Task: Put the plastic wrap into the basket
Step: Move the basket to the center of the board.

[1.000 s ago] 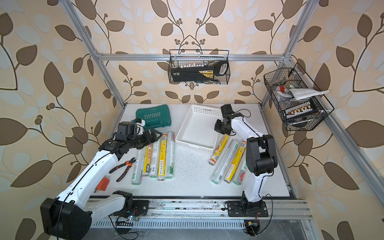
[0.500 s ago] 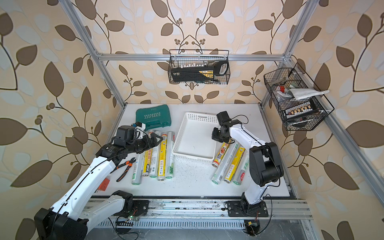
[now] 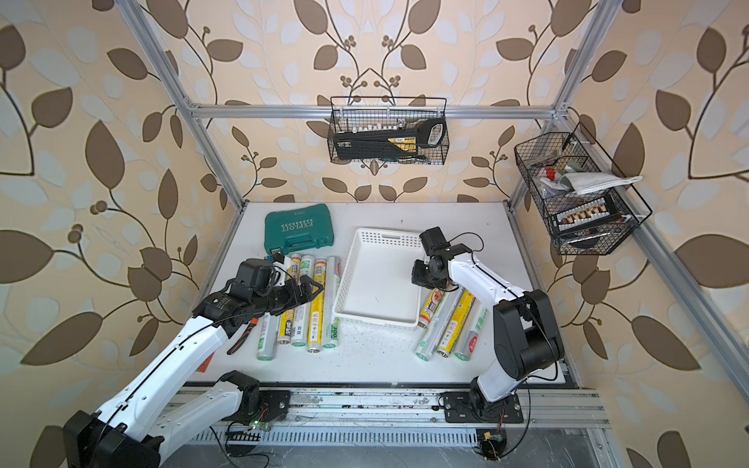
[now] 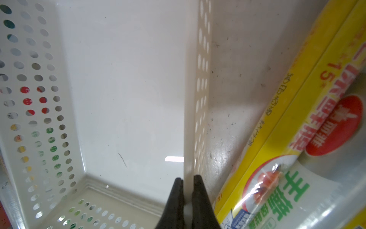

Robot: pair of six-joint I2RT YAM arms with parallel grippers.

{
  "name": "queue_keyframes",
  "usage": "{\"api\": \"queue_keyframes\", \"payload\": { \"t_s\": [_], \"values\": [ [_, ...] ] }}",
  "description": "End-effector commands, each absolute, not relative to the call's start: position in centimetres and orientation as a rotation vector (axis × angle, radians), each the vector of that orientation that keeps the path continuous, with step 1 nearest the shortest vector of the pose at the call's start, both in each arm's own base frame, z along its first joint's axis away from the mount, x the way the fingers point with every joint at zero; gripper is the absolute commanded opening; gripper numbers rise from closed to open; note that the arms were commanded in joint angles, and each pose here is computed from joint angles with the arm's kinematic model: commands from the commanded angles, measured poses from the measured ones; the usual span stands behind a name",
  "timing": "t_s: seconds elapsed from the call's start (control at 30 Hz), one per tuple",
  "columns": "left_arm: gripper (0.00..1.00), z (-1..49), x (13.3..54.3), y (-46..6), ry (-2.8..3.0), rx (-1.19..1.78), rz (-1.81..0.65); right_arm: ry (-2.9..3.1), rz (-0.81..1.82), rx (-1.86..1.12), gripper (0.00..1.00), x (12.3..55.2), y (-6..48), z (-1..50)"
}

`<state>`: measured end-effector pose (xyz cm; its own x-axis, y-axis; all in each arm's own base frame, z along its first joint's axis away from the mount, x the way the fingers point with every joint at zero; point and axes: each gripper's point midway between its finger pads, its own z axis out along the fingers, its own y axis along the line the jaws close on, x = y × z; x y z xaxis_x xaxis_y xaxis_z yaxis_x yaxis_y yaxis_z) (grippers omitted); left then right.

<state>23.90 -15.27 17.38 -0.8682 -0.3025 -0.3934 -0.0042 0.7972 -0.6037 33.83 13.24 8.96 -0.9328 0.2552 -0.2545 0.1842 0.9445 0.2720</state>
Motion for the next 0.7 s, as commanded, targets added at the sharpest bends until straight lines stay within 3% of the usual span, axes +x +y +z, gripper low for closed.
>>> {"api": "queue_keyframes", "payload": {
  "t_s": [0.0, 0.67],
  "values": [
    [0.99, 17.7, 23.7, -15.3, 2.486, -0.236, -0.835, 2.823, 0.319, 0.307, 0.1, 32.7, 13.0, 8.6],
    [0.99, 16.9, 22.0, -16.3, 2.57, -0.191, -0.813, 2.805, 0.293, 0.225, 0.07, 30.0, 12.2, 7.5]
  ]
}}
